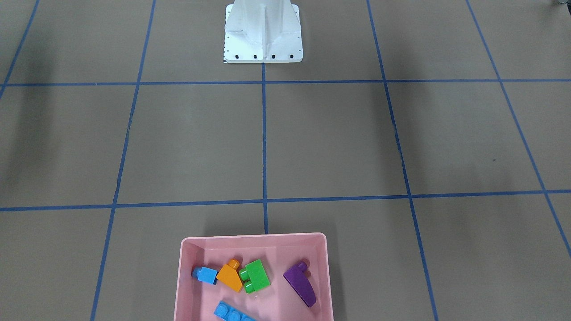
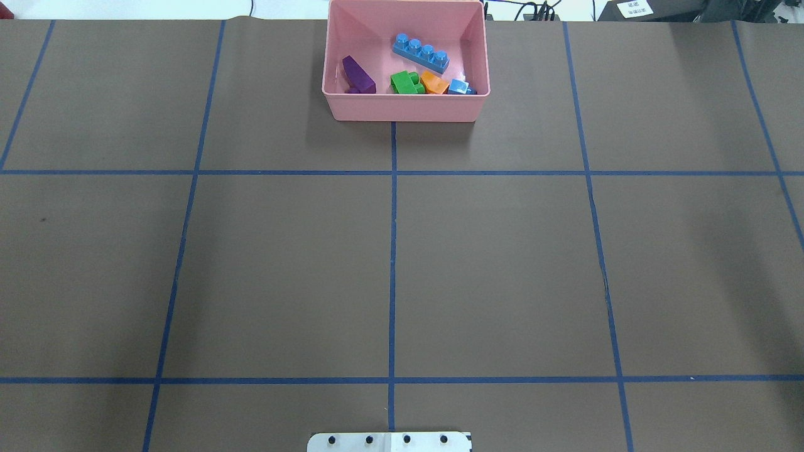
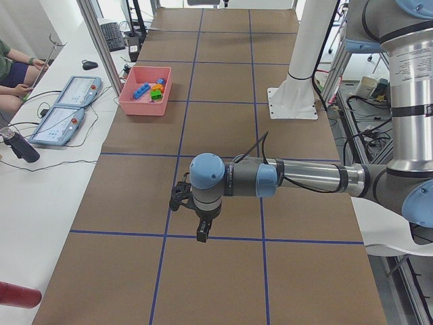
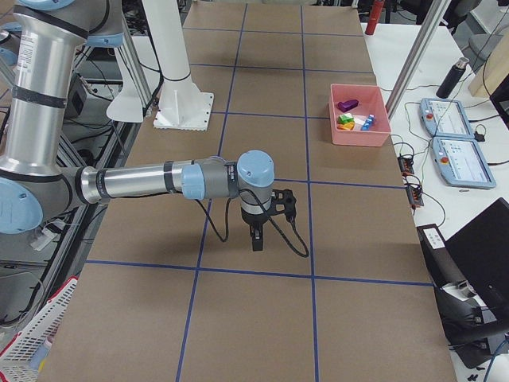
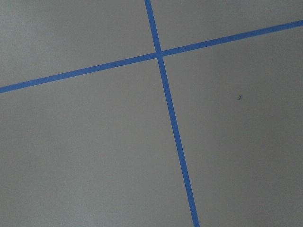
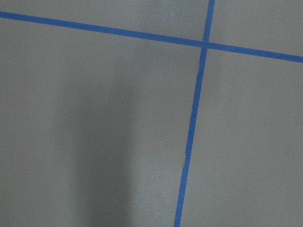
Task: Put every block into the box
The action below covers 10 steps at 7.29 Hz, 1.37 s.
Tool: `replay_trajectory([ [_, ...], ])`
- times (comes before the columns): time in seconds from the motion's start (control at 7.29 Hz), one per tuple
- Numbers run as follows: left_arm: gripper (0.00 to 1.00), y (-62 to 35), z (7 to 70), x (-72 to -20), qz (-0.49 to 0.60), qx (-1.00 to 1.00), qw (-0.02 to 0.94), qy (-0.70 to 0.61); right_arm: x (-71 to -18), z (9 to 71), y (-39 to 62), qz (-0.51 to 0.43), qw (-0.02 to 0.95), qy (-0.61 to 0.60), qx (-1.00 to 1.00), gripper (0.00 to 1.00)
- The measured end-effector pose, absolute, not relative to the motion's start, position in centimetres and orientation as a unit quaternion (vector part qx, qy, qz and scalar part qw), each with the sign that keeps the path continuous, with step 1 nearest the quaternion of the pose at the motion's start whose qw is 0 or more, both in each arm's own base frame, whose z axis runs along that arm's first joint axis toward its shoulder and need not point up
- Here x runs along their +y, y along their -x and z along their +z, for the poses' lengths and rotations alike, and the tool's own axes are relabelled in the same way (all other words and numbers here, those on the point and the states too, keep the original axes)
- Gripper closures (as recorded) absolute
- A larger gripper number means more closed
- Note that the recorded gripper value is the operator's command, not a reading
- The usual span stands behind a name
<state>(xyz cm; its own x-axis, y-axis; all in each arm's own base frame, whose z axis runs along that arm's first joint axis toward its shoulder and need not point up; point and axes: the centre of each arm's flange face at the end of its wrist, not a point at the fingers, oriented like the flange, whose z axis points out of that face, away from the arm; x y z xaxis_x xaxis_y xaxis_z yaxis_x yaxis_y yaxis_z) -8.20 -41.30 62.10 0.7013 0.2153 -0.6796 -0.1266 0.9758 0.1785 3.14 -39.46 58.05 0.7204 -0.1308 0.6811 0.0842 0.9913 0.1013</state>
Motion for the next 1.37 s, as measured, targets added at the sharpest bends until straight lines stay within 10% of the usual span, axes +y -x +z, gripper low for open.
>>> replay_trajectory([
  [1.37,0.00,8.3,62.0,-40.1,0.090,0.373,0.922,-0.058,-39.1,56.6,-3.1,-0.041,0.927,-0.035,-0.371,0.00],
])
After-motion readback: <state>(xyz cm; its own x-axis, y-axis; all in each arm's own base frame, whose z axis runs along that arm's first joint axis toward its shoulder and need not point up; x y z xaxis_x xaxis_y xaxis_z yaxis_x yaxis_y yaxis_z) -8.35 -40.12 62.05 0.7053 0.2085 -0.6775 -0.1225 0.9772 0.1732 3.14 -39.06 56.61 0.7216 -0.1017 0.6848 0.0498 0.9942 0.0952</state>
